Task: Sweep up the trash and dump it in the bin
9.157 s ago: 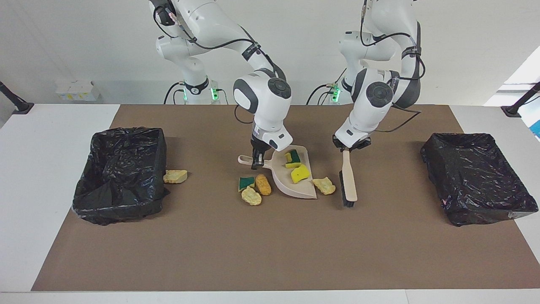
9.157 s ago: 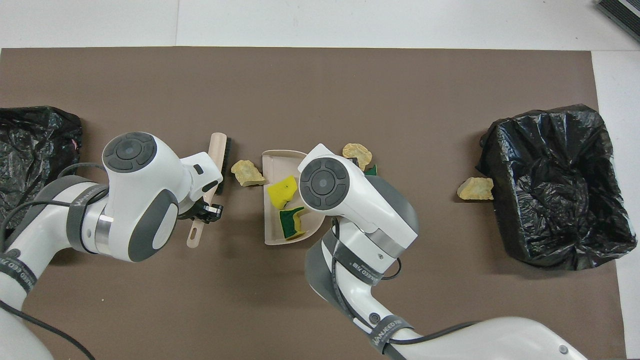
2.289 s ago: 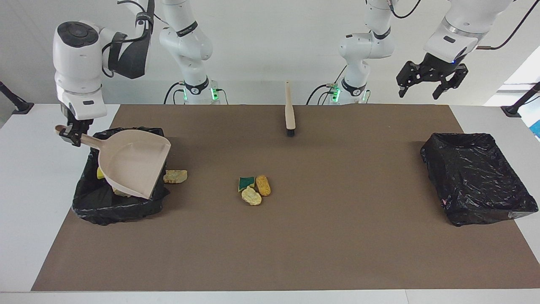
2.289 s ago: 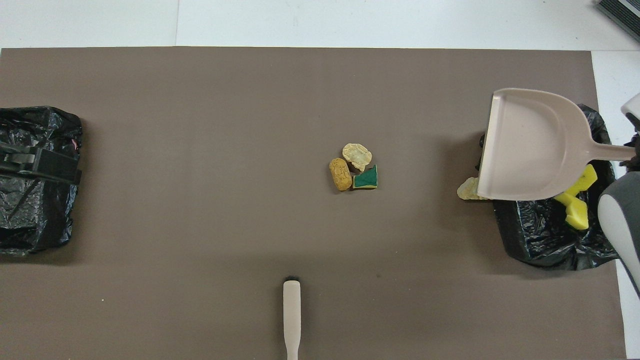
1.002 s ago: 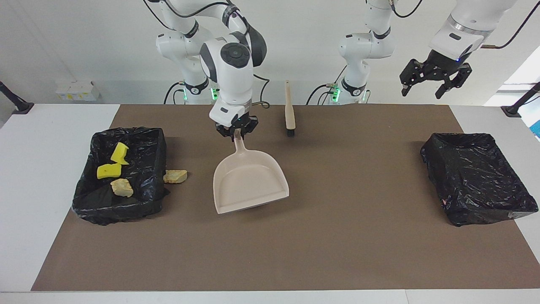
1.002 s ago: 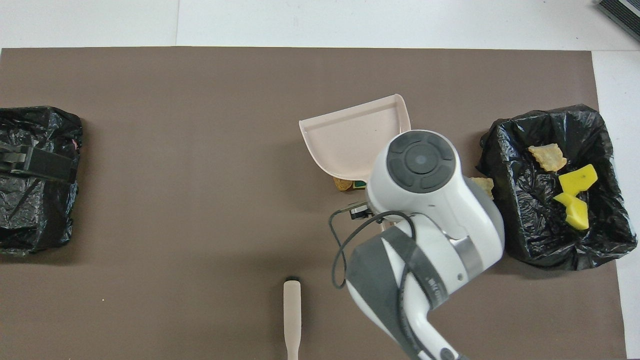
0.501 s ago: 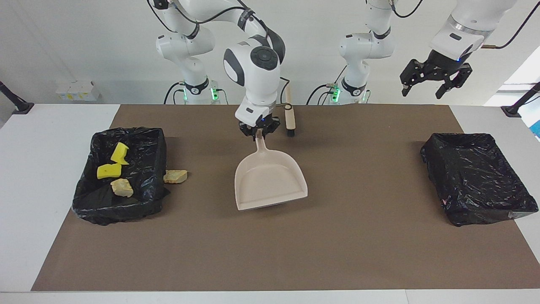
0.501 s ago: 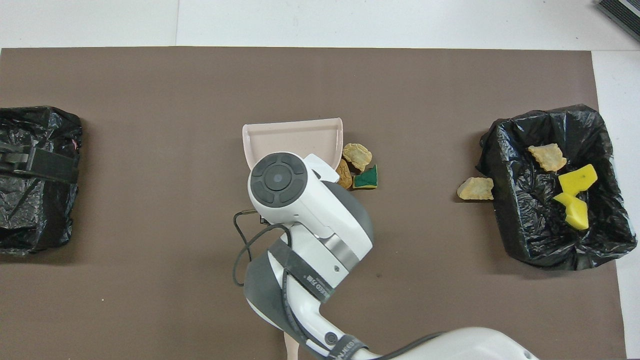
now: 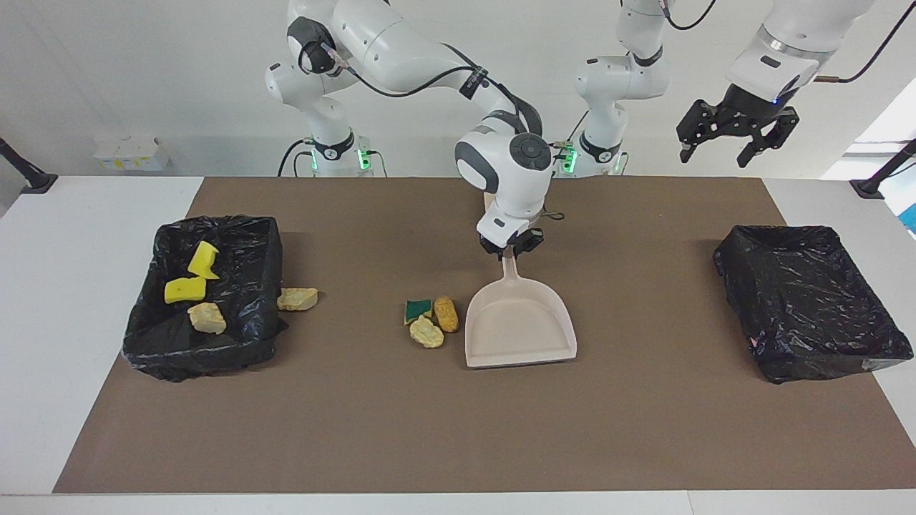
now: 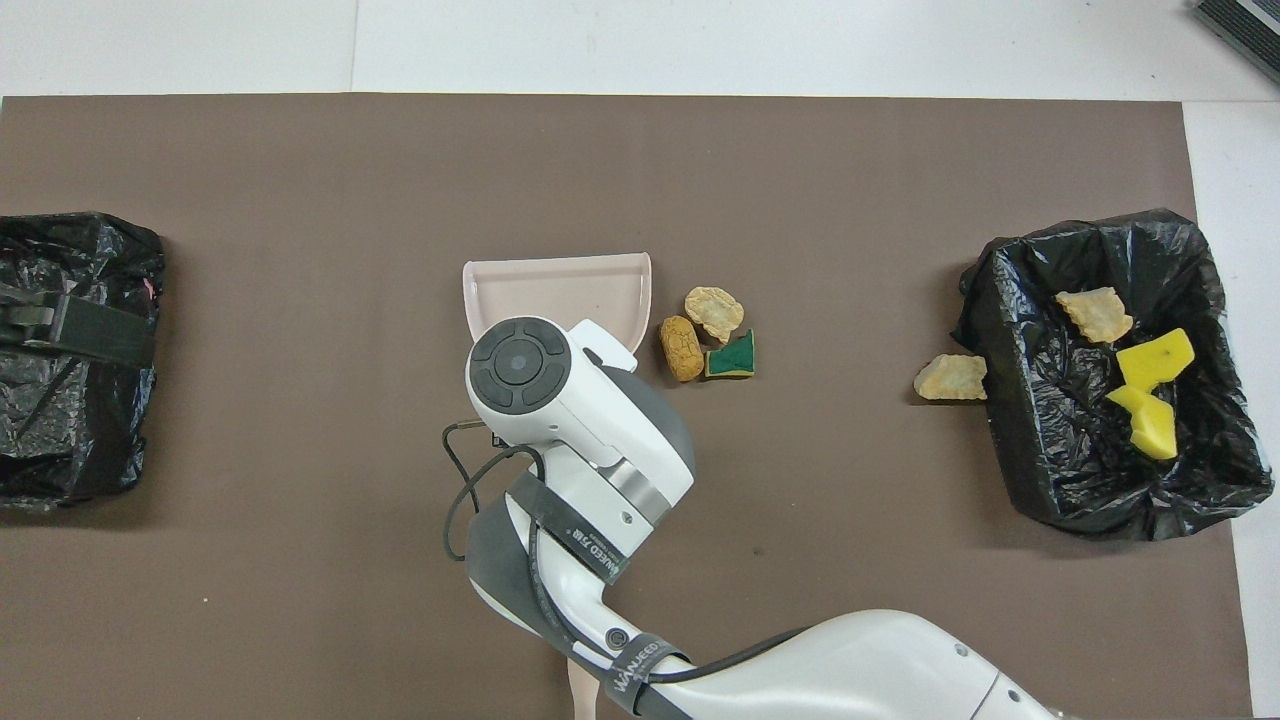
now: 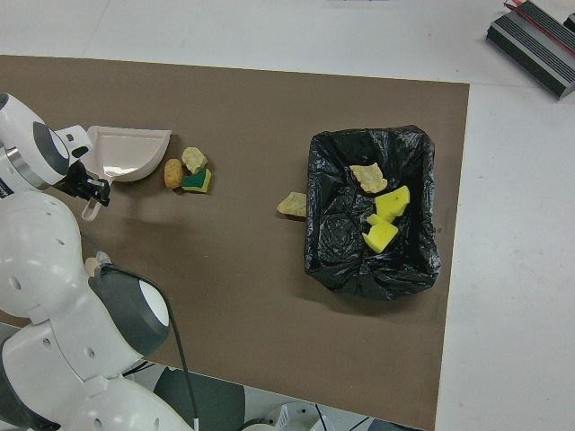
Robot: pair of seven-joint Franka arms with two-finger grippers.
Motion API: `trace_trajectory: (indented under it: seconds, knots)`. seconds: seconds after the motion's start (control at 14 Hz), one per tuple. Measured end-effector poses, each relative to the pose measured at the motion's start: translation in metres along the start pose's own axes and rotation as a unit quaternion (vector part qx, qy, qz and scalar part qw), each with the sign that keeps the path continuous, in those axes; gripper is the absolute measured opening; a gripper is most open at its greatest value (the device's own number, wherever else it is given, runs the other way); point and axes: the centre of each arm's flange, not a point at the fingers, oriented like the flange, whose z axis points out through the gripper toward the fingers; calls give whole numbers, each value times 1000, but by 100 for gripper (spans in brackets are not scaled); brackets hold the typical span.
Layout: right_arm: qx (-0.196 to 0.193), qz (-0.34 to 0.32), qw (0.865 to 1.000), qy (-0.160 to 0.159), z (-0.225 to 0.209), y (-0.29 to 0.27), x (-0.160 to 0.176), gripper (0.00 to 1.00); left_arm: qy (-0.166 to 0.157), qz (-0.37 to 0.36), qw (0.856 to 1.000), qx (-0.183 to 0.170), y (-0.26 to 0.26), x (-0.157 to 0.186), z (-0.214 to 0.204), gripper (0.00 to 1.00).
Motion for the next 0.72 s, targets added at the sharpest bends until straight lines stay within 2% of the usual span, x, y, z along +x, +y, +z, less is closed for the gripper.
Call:
trace_trajectory:
  seconds: [0.36,0.43,0.5,0.72]
  knots:
    - [12,28,999,19,-28,31,24,96,2,11,1000,0,12,0,-1,100]
    - [21,44,999,17,-40,45,31,100,3,12,1000,0,13,0,-1,100]
    - [32,62,998,6,-54,59,34,100,5,13,1000,0,14,0,-1,100]
    - [53,85,995,-30,-79,77,18,100,9,17,1000,0,19,2,0,100]
